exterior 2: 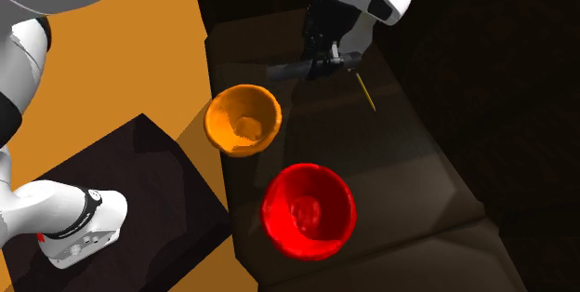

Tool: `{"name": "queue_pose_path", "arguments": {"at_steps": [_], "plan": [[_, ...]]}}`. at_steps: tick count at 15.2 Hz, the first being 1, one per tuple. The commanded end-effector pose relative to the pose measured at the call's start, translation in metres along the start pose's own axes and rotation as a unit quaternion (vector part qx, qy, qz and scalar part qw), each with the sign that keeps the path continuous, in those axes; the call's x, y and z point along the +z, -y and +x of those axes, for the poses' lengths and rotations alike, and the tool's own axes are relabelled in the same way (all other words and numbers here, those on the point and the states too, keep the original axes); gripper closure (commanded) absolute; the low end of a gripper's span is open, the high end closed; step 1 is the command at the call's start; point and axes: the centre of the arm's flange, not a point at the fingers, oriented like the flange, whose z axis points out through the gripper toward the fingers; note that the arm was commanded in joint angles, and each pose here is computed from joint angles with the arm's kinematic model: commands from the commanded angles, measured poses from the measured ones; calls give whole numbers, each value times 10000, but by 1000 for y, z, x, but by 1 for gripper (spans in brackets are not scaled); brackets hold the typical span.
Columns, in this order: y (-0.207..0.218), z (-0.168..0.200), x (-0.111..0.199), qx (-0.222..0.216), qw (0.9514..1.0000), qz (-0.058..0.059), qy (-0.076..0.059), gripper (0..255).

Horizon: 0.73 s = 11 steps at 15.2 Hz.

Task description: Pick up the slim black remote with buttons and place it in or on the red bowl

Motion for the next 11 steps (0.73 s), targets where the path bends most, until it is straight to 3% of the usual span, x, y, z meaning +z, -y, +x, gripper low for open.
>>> {"name": "queue_pose_path", "arguments": {"at_steps": [1,11], "plan": [[-23,-6,-1,0,10000,1,-3,255],[-150,-38,8,0,10000,1,-3,255]]}}
